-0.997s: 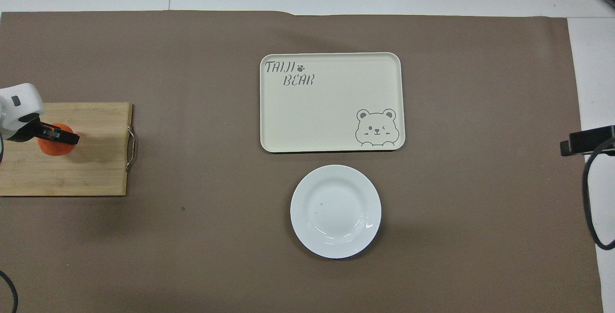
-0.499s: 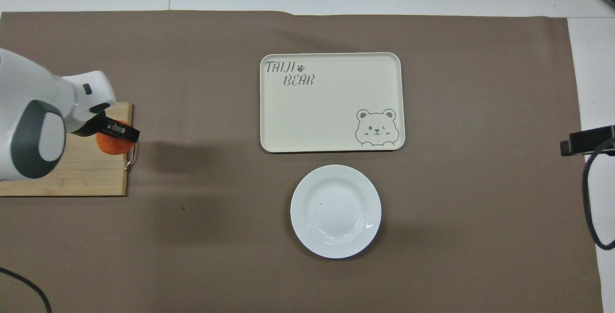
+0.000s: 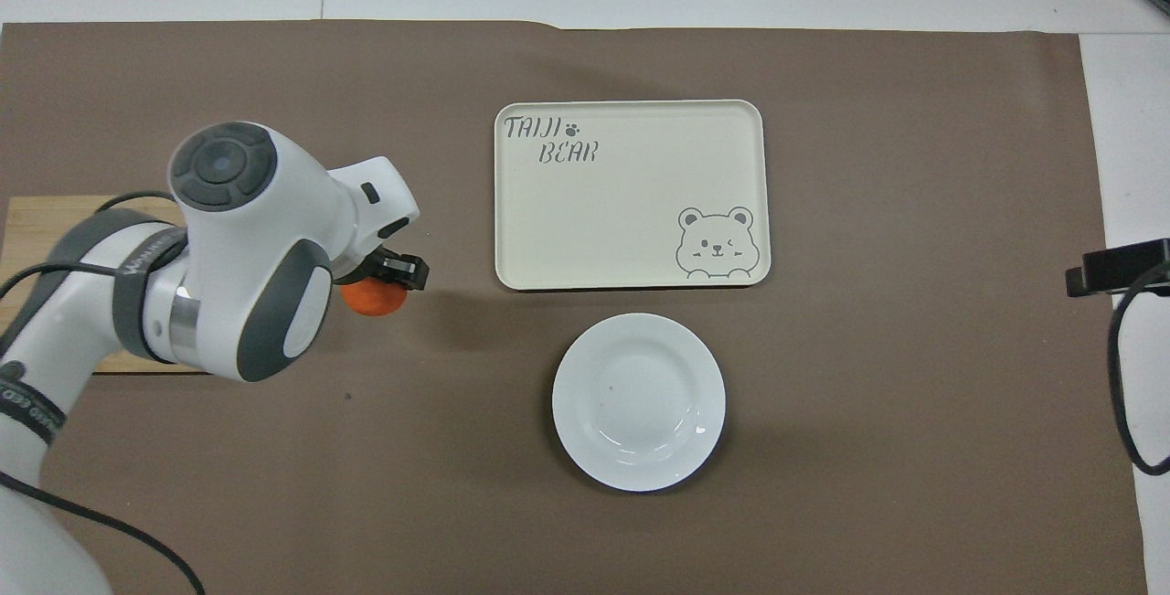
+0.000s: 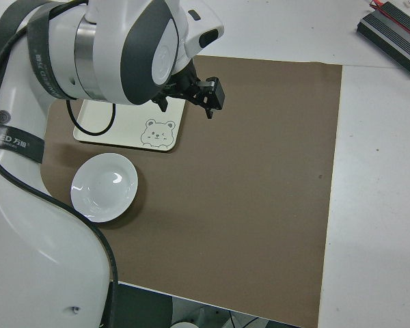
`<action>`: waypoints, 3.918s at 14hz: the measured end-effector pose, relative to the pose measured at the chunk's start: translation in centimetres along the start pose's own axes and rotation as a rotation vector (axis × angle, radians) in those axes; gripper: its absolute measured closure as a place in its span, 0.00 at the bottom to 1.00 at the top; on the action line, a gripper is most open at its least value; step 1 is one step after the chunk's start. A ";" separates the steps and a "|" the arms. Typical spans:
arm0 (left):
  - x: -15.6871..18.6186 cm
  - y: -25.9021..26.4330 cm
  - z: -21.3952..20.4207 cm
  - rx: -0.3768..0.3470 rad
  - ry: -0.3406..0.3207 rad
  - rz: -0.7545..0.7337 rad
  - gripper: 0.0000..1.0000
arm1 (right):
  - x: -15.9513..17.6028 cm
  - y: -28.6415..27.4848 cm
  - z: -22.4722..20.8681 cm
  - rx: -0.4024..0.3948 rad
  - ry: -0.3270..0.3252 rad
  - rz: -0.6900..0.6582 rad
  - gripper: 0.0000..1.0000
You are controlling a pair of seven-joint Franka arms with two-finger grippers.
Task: Place orange and plate with both arms
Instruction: 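Carry the orange with the left gripper onto the white plate, then release the orange and withdraw the left gripper to the board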
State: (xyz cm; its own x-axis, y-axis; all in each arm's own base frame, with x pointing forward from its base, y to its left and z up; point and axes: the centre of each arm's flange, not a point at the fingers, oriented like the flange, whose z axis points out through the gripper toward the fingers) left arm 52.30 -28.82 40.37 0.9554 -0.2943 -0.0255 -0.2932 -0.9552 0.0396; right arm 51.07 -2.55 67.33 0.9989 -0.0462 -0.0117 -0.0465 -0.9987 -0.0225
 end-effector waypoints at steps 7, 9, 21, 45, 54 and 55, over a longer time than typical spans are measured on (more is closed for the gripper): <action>-3.6 16.9 3.3 -0.082 0.098 0.012 0.24 | 0.0 0.0 0.0 0.000 0.000 0.000 0.00; -4.2 19.1 5.3 -0.087 0.106 0.013 0.24 | 0.0 0.0 0.0 0.000 0.000 0.000 0.00; -5.1 19.5 3.9 -0.071 0.065 -0.002 0.00 | 0.0 0.0 0.0 0.000 0.000 0.000 0.00; -3.3 -24.6 -25.3 0.049 0.061 -0.063 0.00 | 0.0 0.0 0.0 0.000 0.000 0.000 0.00; -7.6 -25.7 -27.9 0.024 -0.010 -0.025 0.00 | 0.0 0.0 0.0 0.000 0.000 0.000 0.00; -7.7 -25.6 -27.8 0.022 -0.018 -0.025 0.00 | 0.0 0.0 0.0 0.000 0.000 0.000 0.00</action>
State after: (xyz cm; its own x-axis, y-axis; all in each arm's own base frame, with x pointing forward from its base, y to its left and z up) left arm 53.46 -1.21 67.36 0.9616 -0.2711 -0.0437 -0.2706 -0.9625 0.0172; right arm 51.07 -2.55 67.33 0.9989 -0.0462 -0.0117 -0.0465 -0.9987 -0.0225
